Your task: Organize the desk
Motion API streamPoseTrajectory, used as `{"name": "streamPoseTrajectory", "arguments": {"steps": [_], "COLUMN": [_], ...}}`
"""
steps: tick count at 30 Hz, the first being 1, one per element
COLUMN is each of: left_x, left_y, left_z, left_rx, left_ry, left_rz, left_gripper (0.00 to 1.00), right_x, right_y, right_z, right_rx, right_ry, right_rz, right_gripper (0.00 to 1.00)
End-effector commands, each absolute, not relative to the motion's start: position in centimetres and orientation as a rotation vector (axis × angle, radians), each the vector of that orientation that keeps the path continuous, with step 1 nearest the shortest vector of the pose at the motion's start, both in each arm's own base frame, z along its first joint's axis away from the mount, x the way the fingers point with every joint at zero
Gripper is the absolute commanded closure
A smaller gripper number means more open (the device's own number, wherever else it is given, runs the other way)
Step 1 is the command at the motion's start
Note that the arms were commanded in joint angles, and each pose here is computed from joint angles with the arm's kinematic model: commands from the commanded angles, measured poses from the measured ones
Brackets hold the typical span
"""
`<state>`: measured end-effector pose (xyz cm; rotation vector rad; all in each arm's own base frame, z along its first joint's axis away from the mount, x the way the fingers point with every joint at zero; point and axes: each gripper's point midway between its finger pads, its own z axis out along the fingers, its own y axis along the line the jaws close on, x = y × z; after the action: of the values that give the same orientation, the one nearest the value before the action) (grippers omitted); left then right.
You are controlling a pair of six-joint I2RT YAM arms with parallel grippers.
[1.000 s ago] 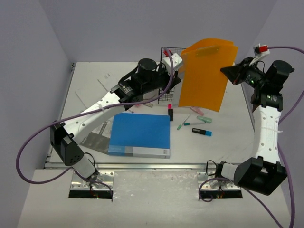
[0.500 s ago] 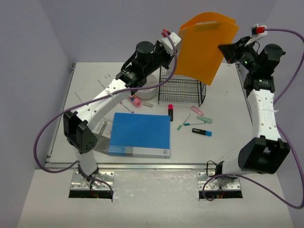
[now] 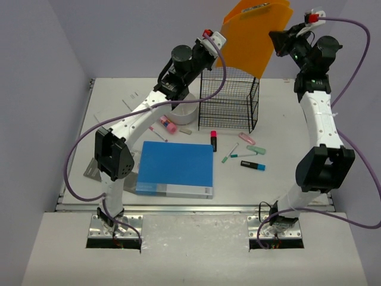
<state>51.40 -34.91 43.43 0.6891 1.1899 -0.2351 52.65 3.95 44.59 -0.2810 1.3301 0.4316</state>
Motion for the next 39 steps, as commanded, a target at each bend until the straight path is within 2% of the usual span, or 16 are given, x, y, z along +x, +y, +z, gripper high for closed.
{"name": "streamPoseTrajectory", "arguments": {"steps": [1, 16, 39], "left_x": [50.6, 54.2, 57.2], "left_y": [-35.7, -35.3, -34.9], "left_z": [48.2, 43.6, 35.7], "left_rx": [0.656, 0.655, 0.651], "left_ry": [0.994, 1.060, 1.222], "left_rz": [-0.260, -0.247, -0.303], "left_gripper": [1.00, 1.00, 1.00], "right_x": [52.9, 56.4, 58.8], "right_y": [6.8, 7.4, 8.1], "right_z": [46.5, 42.9, 36.3], "right_rx": [-0.373, -0.432, -0.455], "right_ry": [1.240, 1.257, 1.359], "right_rz": [0.432, 0.411, 0.437], "right_gripper": [1.00, 1.00, 1.00]}}
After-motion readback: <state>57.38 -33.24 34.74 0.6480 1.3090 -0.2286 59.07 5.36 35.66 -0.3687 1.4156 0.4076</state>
